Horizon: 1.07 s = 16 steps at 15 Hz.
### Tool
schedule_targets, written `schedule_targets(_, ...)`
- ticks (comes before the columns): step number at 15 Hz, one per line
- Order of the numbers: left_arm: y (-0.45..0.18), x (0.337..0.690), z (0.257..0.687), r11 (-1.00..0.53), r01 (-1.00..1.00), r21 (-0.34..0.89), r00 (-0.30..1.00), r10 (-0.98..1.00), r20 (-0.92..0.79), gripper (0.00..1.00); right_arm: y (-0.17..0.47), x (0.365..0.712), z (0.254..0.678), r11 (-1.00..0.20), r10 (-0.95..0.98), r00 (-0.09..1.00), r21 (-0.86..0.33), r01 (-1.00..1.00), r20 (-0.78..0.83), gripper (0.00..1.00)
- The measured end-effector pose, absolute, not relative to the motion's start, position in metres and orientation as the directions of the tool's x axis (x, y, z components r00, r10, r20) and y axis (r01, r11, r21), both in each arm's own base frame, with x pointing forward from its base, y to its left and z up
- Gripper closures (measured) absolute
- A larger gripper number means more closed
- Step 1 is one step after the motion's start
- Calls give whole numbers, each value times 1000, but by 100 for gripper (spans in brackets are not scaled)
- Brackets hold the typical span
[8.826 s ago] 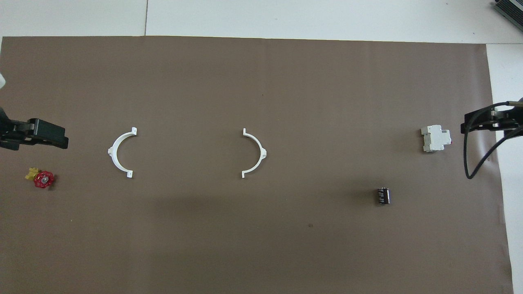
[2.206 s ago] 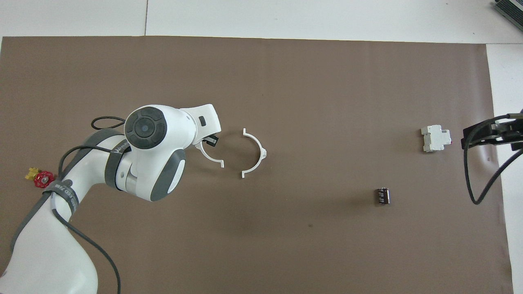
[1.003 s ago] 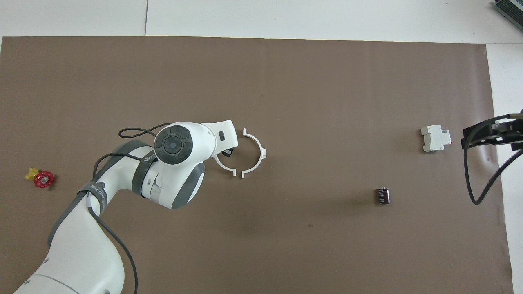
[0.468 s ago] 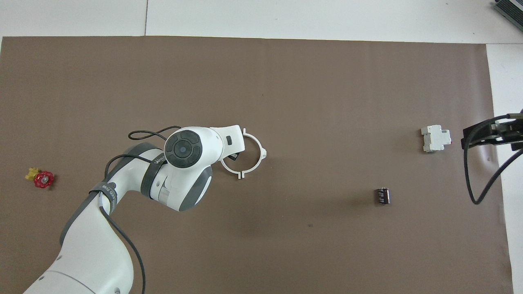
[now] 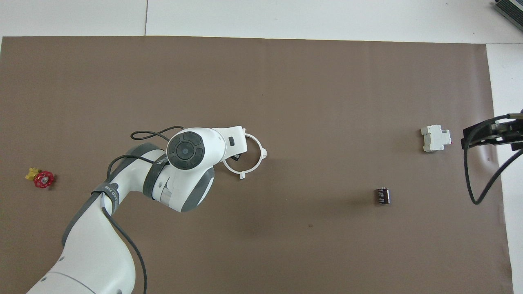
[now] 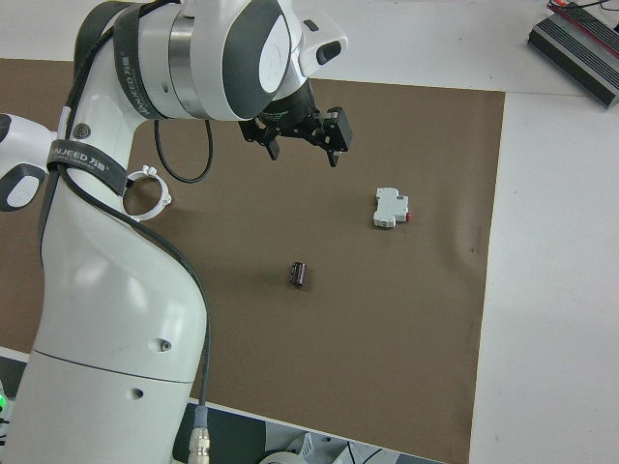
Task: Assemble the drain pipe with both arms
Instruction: 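Press the held half-ring onto the other half to close the ring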
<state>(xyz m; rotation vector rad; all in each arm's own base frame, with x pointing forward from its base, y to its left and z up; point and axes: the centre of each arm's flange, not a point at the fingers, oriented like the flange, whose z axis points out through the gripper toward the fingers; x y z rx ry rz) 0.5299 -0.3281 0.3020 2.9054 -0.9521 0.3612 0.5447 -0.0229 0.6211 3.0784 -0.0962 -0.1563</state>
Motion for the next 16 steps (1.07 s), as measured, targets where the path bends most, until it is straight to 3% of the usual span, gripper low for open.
schedule_targets(16, -328, 531, 297, -808, -590, -14, 780, -574, 251, 93, -23, 545, 621, -996, -65, 993, 61, -59, -99, 0)
